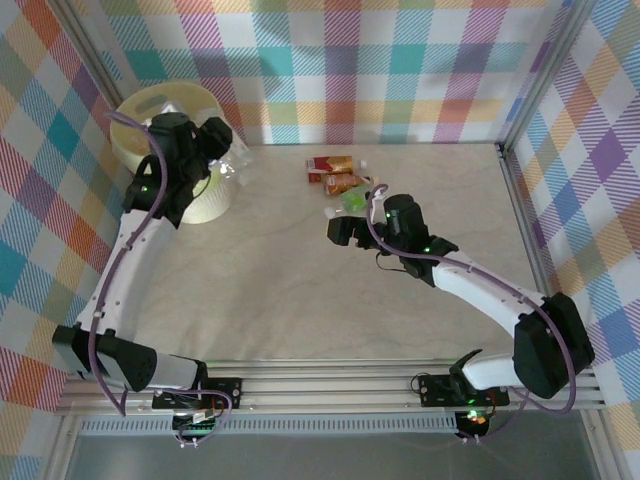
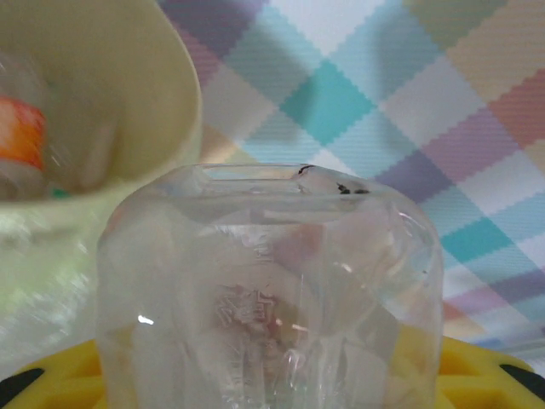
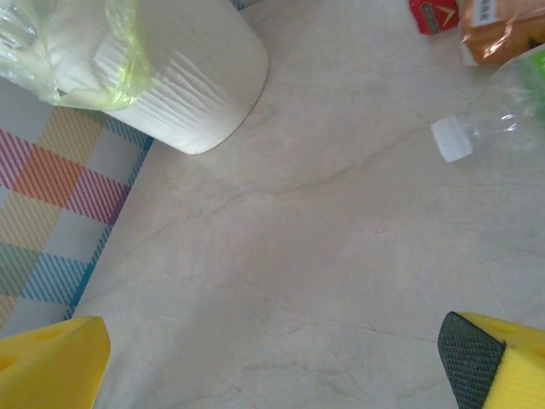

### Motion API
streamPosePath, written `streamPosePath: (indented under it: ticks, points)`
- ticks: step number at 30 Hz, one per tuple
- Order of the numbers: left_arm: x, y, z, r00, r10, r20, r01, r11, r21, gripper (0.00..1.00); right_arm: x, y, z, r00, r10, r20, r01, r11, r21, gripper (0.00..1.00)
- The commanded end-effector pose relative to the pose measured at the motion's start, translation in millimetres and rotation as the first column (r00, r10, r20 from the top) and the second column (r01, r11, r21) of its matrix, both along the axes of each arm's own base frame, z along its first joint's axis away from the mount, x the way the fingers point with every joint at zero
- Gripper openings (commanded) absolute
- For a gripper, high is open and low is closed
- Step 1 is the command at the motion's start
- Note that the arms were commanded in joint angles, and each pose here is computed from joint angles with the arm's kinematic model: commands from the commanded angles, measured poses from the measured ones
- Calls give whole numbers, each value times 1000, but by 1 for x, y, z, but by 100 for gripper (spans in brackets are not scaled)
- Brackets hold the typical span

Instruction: Put the plastic bottles in the bin

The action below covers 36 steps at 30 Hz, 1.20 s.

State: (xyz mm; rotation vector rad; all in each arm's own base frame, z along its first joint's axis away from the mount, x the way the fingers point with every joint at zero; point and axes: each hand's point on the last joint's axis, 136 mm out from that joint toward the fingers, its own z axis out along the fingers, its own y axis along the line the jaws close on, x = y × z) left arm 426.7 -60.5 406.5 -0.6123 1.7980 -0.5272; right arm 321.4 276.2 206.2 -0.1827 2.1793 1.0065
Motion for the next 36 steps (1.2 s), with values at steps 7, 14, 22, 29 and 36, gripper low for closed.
streamPosePath:
  ticks: [7,14,22,29,36]
  points:
    - [-16,87,74,933,296,205,-329,932,151,48,4,17,22,999,46,29,-48,996,72,100]
    - [4,140,92,816,512,267,-519,853,-49,48,6,16,21,999,34,28,-36,997,67,100]
    - [57,184,54,751,641,157,-573,751,-327,47,-2,12,24,998,51,40,-53,998,47,100]
    - [91,208,-1,690,723,10,-657,633,-409,48,-8,1,27,998,28,64,-29,999,30,100]
    - [128,230,-43,657,750,-77,-669,533,-518,50,-17,-9,33,995,24,93,-25,1000,7,100]
